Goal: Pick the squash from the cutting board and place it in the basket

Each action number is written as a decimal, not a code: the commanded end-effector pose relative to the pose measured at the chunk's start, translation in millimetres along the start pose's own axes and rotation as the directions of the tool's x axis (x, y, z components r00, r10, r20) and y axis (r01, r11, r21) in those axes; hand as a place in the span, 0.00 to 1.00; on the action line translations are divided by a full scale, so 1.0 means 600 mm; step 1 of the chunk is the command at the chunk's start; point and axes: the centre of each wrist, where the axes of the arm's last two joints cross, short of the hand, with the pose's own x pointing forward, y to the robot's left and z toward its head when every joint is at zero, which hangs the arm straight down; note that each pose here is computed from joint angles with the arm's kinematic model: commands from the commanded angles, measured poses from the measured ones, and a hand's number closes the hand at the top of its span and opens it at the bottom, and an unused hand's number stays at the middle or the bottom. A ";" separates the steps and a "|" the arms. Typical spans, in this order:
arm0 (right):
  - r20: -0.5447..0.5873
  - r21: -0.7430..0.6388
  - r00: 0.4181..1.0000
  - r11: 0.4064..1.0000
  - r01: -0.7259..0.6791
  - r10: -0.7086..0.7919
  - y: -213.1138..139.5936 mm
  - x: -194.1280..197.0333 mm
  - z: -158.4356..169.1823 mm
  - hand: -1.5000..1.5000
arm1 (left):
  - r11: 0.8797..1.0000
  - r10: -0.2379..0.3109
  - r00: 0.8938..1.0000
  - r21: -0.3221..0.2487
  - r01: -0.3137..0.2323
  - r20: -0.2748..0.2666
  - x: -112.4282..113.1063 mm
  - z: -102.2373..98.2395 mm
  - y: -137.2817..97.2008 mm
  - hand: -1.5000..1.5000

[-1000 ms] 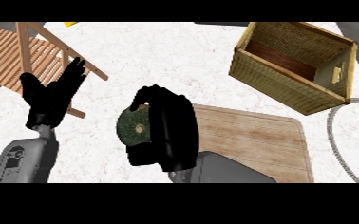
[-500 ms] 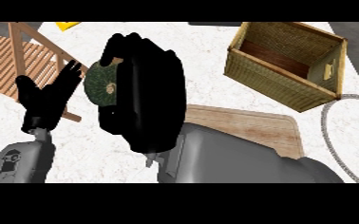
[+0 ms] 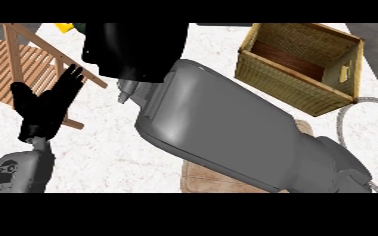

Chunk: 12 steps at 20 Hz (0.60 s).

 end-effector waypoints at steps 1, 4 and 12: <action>-0.206 -0.060 0.979 0.998 -0.015 0.003 -0.022 0.048 -0.036 1.00 | 1.000 0.005 1.000 0.007 -0.005 0.010 -0.020 -0.006 -0.020 0.50; -0.248 -0.097 0.967 0.992 -0.082 0.056 -0.038 0.018 -0.098 1.00 | 1.000 0.013 1.000 0.028 -0.013 0.012 0.002 0.007 0.001 0.50; -0.360 -0.158 0.917 0.957 -0.242 0.173 -0.058 -0.057 -0.178 1.00 | 1.000 0.007 1.000 0.026 -0.007 0.003 -0.011 0.010 0.004 0.50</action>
